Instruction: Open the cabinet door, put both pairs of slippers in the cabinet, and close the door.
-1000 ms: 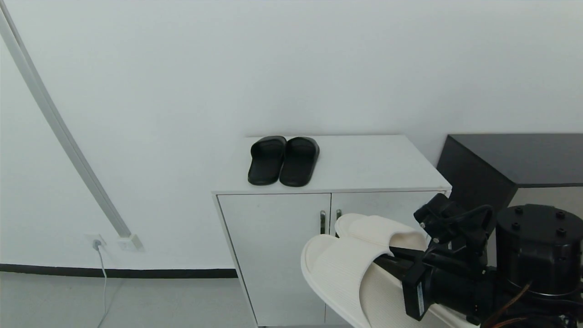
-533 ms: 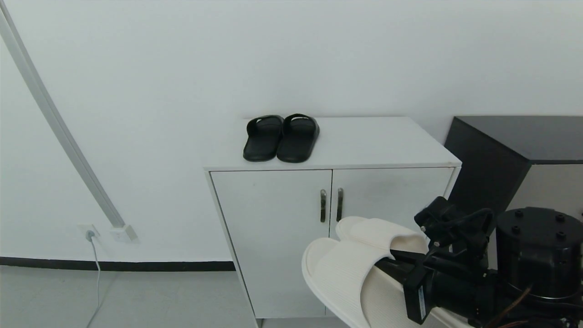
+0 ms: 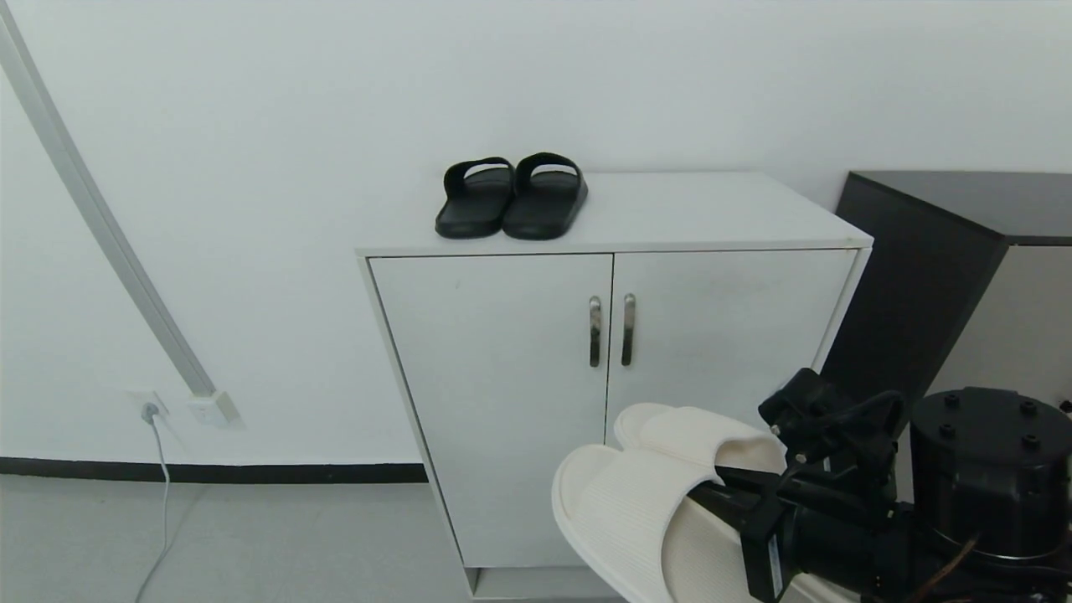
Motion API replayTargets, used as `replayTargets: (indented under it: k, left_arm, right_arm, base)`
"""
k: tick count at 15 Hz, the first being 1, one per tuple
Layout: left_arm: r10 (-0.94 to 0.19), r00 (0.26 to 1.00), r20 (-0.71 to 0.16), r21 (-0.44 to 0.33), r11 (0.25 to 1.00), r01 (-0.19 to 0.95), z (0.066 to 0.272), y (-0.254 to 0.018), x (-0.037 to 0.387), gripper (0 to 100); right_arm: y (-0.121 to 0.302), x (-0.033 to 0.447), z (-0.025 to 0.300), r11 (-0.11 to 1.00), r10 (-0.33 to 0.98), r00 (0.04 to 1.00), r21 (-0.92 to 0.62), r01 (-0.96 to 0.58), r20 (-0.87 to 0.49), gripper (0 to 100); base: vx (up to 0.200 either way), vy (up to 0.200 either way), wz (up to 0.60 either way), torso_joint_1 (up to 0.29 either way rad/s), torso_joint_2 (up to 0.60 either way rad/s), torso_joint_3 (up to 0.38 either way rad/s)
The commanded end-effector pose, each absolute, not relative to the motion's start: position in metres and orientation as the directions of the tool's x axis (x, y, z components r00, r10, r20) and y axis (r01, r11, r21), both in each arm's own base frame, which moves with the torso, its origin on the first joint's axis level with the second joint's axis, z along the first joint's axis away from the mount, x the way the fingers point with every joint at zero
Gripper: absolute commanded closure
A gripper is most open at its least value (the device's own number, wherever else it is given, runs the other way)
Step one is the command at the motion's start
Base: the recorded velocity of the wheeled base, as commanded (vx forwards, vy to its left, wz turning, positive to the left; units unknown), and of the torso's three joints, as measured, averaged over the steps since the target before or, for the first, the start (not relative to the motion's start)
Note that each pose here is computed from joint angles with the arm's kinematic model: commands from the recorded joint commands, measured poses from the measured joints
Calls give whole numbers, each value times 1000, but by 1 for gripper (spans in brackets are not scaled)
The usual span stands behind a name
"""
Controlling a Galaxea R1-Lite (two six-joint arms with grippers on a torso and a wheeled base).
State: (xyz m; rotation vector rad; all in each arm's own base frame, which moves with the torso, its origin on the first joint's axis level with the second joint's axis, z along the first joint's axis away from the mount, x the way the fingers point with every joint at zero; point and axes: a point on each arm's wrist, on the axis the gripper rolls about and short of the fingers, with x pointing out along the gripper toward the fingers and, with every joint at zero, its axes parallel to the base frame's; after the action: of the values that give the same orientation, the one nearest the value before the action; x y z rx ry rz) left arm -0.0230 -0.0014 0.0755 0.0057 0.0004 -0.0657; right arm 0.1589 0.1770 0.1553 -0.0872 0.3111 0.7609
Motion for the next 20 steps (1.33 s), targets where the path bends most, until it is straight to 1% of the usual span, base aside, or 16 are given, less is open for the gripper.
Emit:
replayTargets:
  k: [1, 7, 12, 13, 14, 15, 17, 18, 19, 20]
  left_arm:
    - [-66, 998, -2, 6, 998, 66, 76, -1, -23, 0]
    - [-69, 998, -2, 6, 998, 69, 76, -1, -23, 0]
    - [-69, 997, -18, 5, 998, 69, 76, -1, -22, 0]
    - [-69, 997, -37, 4, 998, 69, 76, -1, -21, 0]
    - [-69, 997, -37, 4, 998, 69, 76, -1, -21, 0]
    - [-69, 995, -69, 1, 998, 69, 77, -1, -18, 0]
    - [-69, 996, -61, 4, 998, 69, 76, -1, -19, 0]
    - [-75, 996, -55, 27, 997, 77, 79, -1, -19, 0]
    - [-86, 995, -47, 36, 996, 88, 92, -2, -18, 0]
    - [-87, 995, -57, 12, 996, 88, 118, -2, -14, 0]
  right_arm:
    - [177, 158, 155, 721, 666, 679, 34, -692, -309, 100]
    - [176, 157, 152, 722, 663, 677, 33, -692, -320, 100]
    - [174, 155, 149, 718, 661, 673, 18, -696, -332, 100]
    - [174, 155, 149, 717, 662, 672, 19, -697, -332, 100]
    - [174, 155, 149, 717, 662, 672, 19, -697, -332, 100]
    - [174, 155, 148, 718, 660, 672, 18, -696, -335, 100]
    - [174, 155, 149, 718, 660, 674, 16, -696, -333, 100]
    - [173, 155, 149, 724, 655, 680, 16, -690, -330, 100]
    - [172, 154, 150, 725, 656, 682, 16, -689, -324, 100]
    - [170, 153, 151, 719, 662, 677, 18, -694, -322, 100]
  base:
    - [0, 0, 0, -144, 471, 325]
    - [0, 0, 0, -111, 456, 343]
    - [0, 0, 0, -35, 409, 369]
    - [0, 0, 0, 0, 0, 0]
    - [0, 0, 0, 0, 0, 0]
    - [0, 0, 0, 0, 0, 0]
    - [0, 0, 0, 0, 0, 0]
    - [0, 0, 0, 0, 0, 0]
    - [0, 0, 0, -2, 163, 173]
    - [0, 0, 0, 7, 129, 95]
